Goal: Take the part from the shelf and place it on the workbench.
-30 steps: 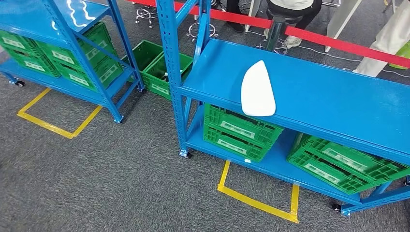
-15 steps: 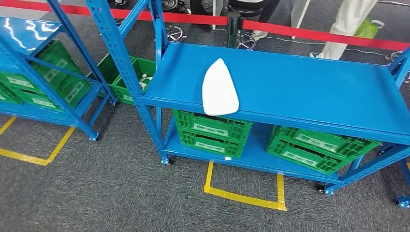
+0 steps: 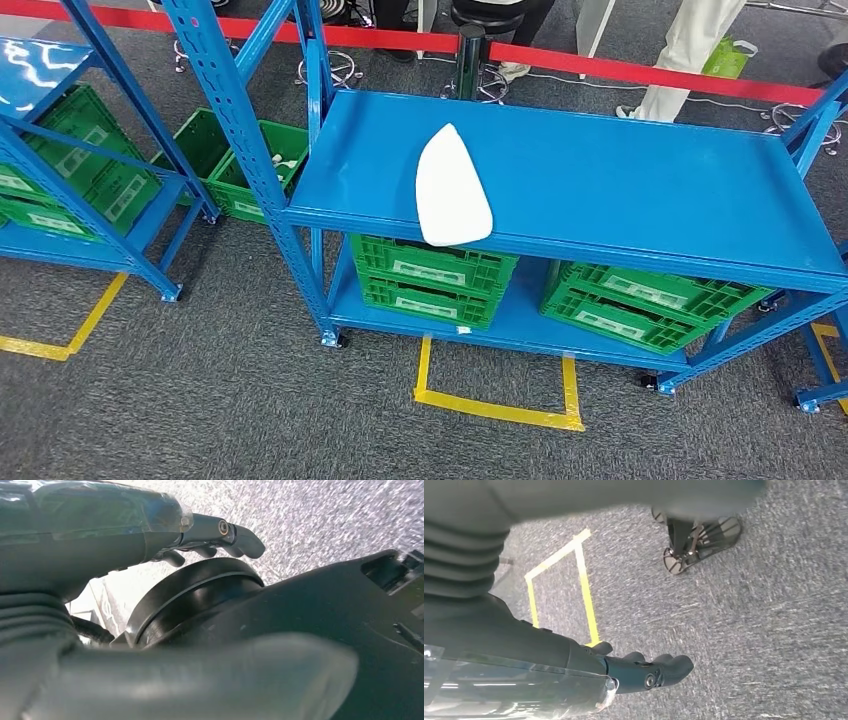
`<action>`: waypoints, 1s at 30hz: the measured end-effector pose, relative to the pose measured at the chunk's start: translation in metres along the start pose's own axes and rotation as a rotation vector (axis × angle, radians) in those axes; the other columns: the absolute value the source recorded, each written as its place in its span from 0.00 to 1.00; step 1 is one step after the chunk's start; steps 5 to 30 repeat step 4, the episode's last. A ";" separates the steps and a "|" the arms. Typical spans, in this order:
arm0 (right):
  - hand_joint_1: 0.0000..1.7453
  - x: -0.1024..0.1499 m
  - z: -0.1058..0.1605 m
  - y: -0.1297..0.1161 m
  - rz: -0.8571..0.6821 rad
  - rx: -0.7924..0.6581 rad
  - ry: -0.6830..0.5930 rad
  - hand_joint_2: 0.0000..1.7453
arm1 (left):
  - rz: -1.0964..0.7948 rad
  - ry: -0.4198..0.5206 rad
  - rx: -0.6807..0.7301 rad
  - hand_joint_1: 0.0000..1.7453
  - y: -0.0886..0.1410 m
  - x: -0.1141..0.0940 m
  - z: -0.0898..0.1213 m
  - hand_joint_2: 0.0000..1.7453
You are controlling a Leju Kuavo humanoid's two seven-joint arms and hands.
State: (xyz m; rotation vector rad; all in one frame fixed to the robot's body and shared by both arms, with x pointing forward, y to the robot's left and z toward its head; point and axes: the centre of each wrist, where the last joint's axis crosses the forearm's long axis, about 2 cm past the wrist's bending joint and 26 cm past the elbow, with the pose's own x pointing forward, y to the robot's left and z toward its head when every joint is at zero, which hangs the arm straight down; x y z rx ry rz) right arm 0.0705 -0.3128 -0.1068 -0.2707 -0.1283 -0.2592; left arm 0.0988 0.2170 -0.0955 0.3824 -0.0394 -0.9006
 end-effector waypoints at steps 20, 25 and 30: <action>0.00 0.000 0.000 0.000 0.007 -0.002 0.009 1.00 | 0.013 0.012 0.012 0.00 -0.001 -0.004 -0.001 1.00; 0.00 0.000 0.000 0.000 0.007 -0.002 0.009 1.00 | 0.013 0.012 0.012 0.00 -0.001 -0.004 -0.001 1.00; 0.00 0.000 0.000 0.000 0.007 -0.002 0.009 1.00 | 0.013 0.012 0.012 0.00 -0.001 -0.004 -0.001 1.00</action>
